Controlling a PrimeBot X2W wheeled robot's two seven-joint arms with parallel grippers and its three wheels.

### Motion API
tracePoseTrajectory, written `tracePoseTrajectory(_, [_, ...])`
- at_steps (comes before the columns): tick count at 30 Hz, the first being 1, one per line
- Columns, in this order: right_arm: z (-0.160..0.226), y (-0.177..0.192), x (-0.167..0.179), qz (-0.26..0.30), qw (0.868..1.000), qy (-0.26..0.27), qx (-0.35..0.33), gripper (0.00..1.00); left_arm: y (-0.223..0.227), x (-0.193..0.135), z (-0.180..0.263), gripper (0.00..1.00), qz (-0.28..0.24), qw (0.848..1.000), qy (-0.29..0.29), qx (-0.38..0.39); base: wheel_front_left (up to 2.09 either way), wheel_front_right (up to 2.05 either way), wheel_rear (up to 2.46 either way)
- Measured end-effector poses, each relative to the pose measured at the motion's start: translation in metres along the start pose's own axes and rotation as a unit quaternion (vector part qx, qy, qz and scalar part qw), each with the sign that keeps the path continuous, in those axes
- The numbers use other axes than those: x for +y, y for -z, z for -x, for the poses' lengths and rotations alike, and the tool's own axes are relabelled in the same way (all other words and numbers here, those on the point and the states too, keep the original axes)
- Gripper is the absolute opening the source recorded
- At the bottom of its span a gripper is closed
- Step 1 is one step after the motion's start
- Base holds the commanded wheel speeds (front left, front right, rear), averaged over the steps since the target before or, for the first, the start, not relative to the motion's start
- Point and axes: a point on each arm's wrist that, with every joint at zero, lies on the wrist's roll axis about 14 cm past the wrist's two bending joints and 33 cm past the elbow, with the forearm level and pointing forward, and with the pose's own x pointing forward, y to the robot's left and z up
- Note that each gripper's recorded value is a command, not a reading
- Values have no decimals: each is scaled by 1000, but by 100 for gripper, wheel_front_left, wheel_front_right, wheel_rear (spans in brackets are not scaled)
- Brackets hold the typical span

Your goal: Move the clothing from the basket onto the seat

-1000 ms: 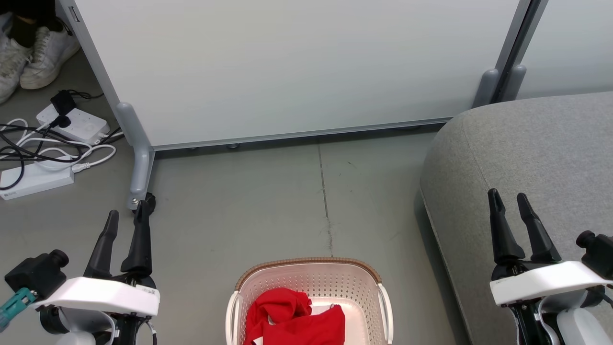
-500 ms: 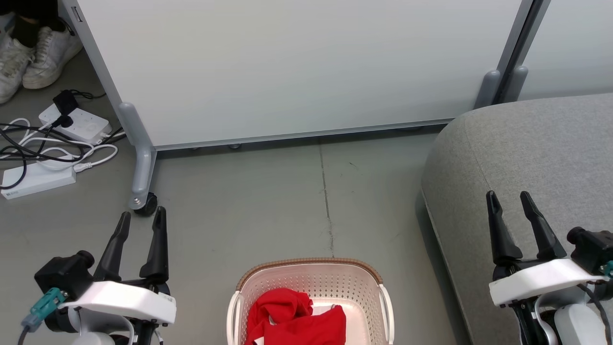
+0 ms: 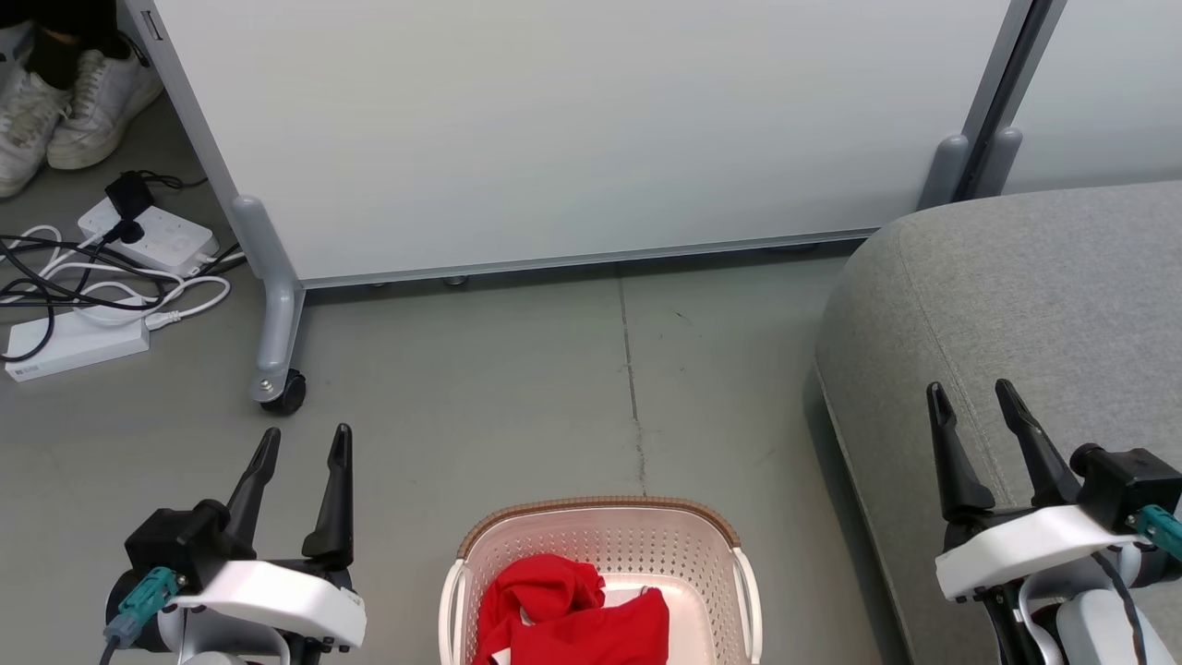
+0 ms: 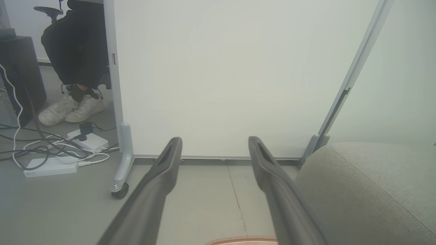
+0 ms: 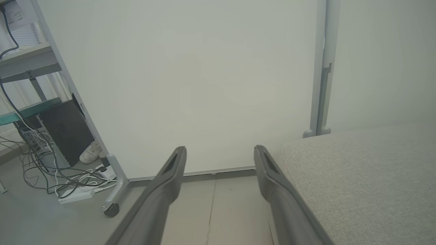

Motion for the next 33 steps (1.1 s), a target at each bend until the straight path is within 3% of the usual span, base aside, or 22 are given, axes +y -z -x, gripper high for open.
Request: tracePoseTrajectory(33, [3, 24, 9, 37, 999, -17, 35, 100, 17, -1, 2, 100, -95, 995, -4, 7, 0, 0, 0])
